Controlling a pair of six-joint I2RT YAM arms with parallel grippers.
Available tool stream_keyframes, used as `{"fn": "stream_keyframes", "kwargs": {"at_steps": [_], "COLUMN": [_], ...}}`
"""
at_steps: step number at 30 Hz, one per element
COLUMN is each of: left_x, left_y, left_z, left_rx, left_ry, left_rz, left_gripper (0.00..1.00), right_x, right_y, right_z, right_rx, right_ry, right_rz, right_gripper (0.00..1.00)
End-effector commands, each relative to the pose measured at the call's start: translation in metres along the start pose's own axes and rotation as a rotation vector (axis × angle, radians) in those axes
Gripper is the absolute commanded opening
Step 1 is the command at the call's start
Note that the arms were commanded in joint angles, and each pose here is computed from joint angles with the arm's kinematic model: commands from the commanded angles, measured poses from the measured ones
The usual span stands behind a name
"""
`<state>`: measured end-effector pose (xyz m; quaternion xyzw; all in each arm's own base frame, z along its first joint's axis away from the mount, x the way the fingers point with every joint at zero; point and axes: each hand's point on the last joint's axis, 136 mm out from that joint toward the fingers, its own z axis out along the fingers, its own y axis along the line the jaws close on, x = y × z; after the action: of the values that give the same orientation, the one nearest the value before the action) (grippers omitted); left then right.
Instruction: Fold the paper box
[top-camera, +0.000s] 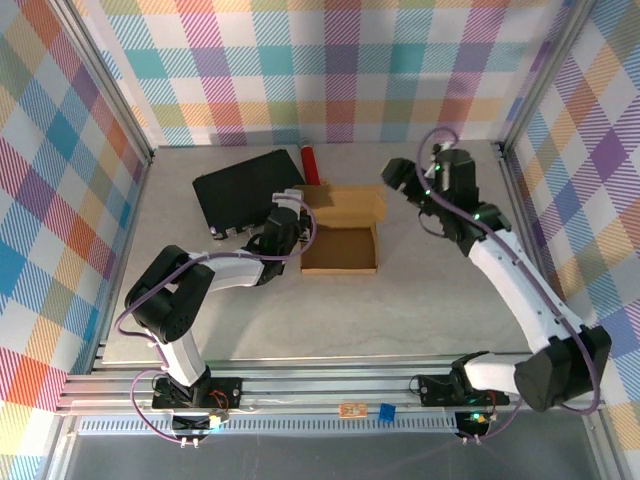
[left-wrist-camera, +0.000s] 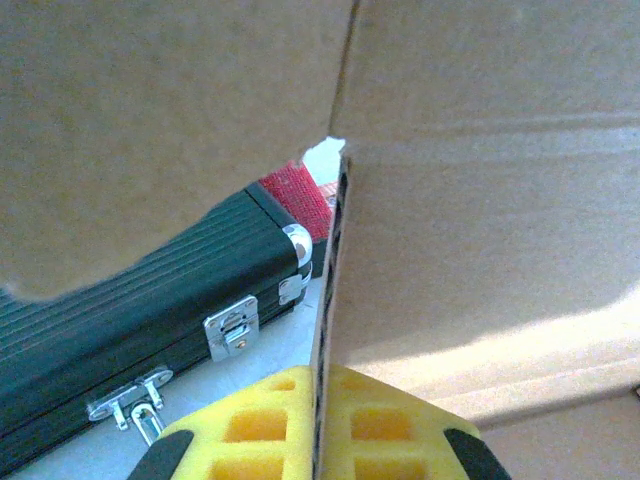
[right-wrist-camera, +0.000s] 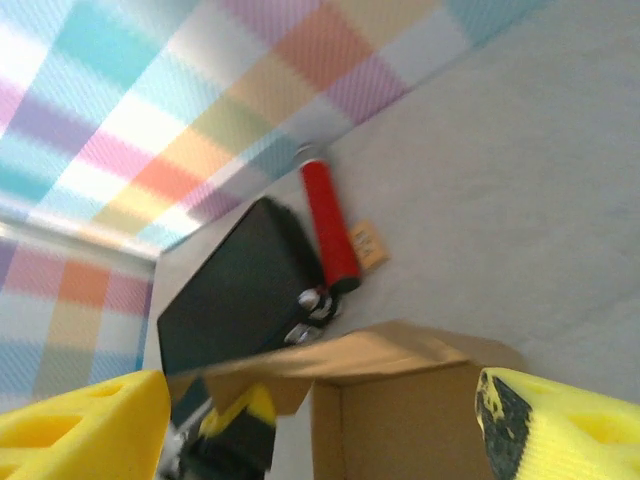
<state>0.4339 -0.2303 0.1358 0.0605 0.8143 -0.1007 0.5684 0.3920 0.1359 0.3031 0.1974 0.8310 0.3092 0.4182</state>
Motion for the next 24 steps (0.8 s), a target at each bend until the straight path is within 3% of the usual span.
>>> {"fn": "stream_keyframes", "kwargs": {"at_steps": [1, 6, 12, 16, 24], "left_x": [0.007, 0.013, 0.013, 0.012, 0.01], "left_y": [-0.007, -0.012, -0.017, -0.018, -0.028], "left_z": [-0.005, -0.005, -0.005, -0.004, -0.004], "left_rx": [0.024, 0.028, 0.022, 0.013, 0.015], "left_ry": [-0.005, -0.006, -0.019, -0.018, -0.025], "left_rz": [0.011, 0.011, 0.001, 0.0, -0.011], "left_gripper": [0.0, 0.0, 0.0, 0.0, 0.0], "right_x": [-0.004, 0.001, 0.004, 0.03, 0.07], "right_y": [-0.043, -0.065, -0.064, -0.066, -0.08], "right_z": [0.023, 0.078, 0.132, 0.128, 0.101], "right_rx": [0.107, 0.148, 0.126, 0.185, 0.263], "right_ry": [0.133, 0.364, 0.495, 0.596, 0.626], "right_rz": [0.338, 0.561, 0.659, 0.76, 0.869], "right_gripper": [0.78, 0.62, 0.52, 0.52, 0.53]}}
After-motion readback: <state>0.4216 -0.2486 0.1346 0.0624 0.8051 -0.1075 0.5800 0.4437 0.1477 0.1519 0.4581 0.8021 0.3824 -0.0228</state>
